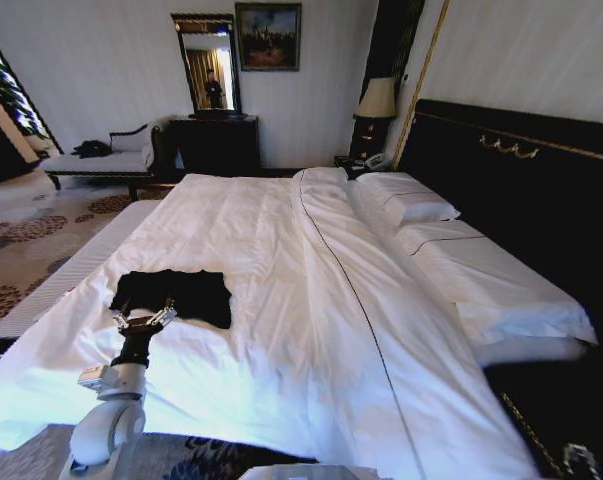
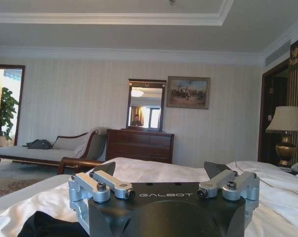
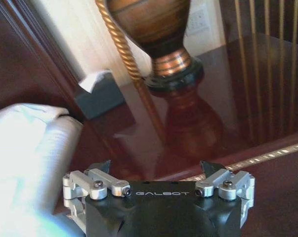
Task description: Fold the clothes on the bed.
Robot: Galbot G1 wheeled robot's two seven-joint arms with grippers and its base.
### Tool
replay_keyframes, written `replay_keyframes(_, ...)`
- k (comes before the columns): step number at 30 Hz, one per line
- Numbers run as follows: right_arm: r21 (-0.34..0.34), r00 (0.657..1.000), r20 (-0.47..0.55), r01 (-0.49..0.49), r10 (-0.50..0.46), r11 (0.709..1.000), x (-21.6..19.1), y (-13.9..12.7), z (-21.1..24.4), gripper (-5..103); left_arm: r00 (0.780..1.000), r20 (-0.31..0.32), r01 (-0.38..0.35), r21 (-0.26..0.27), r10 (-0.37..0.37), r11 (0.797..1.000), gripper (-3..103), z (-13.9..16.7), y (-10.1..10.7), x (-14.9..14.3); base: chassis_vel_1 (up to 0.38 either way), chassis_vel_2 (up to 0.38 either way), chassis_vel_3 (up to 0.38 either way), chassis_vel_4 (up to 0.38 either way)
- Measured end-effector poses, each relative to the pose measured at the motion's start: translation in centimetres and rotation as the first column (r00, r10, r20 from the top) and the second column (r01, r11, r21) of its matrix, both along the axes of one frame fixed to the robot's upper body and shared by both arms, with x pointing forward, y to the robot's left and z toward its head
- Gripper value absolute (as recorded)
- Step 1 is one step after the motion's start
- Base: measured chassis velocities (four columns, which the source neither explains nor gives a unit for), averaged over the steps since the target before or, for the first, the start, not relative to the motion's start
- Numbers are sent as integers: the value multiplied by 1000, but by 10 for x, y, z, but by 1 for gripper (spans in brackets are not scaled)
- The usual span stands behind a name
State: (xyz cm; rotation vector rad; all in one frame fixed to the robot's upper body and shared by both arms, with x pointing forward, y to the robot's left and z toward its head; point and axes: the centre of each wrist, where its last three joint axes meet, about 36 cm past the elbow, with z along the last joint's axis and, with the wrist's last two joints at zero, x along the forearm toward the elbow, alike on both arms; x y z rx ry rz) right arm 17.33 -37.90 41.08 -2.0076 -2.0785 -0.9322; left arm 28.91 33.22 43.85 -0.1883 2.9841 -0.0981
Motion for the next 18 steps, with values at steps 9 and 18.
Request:
replay_keyframes(9, -62, 990, 45, -127, 130, 990, 19, 12, 5, 100, 1000, -2, -2, 12, 2, 1000, 100, 4, -2, -7, 0, 0, 0, 0)
replay_keyframes(18, -293, 819, 165, -491, 549, 820, 39, 52, 8, 100, 1000, -18, -19, 40, 20, 999, 100, 11, -13, -25, 0, 0, 0, 0)
